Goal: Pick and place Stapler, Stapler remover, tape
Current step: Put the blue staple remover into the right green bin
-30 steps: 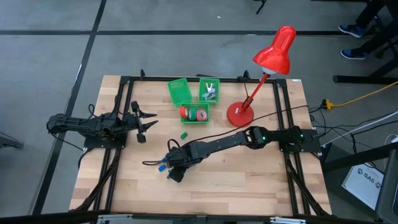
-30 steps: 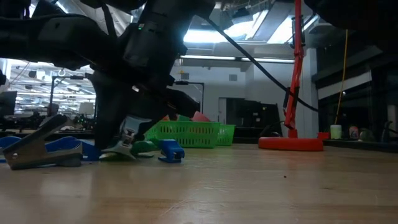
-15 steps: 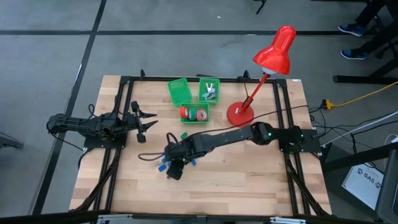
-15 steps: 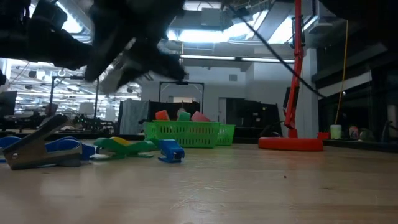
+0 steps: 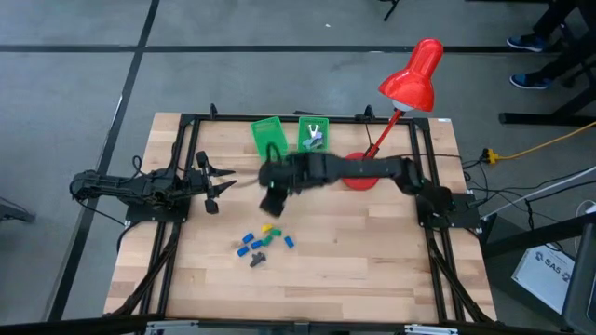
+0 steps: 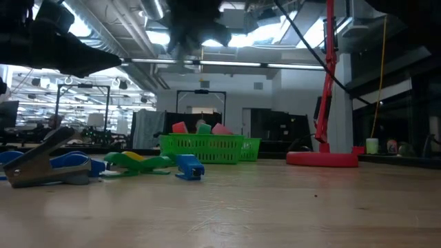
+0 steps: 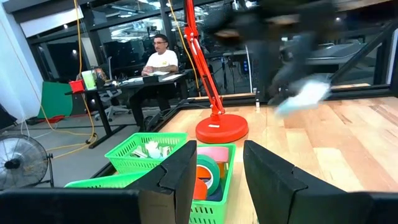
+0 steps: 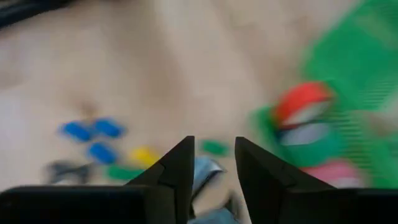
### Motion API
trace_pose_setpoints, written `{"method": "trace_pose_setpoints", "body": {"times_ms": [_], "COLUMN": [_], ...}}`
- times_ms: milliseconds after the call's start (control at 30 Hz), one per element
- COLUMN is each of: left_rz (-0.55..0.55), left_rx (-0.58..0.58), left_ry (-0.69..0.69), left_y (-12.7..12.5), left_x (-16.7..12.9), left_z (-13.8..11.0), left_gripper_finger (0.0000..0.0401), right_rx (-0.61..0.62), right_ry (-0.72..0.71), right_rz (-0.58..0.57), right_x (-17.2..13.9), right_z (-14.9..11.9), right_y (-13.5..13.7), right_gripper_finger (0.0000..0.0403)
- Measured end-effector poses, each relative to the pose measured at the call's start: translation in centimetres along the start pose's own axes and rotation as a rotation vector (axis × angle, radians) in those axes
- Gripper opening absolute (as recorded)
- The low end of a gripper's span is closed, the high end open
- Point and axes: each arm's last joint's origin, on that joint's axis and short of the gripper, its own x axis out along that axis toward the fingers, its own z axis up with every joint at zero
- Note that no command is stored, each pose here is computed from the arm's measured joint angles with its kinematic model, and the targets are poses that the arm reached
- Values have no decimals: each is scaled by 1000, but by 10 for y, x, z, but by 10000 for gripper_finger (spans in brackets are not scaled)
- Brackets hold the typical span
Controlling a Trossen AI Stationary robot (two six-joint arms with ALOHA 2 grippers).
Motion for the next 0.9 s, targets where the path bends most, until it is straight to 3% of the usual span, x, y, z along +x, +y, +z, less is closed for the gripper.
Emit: {"method": "trace_pose_setpoints", "body": {"times_ms": [233, 467, 667, 900], "left_rz": [0, 1, 0, 0], "left_rx": [0, -1, -1, 0], "left_ry": [0, -3, -1, 1], "left_y": [0, 0, 0, 0], "left_x": [0, 0, 0, 0], "left_z": [0, 0, 0, 0], "left_gripper_finger": [127, 128, 127, 128], "right_rx": [46, 75, -21, -99], "right_ry": [117, 295, 354, 453], "right_rz": [-209, -300, -293, -125], "right_x": [8, 8, 8, 6], "right_z": [17, 14, 15, 9], "right_y": [-92, -160, -194, -206], "right_gripper_finger": [94, 56, 29, 5]}}
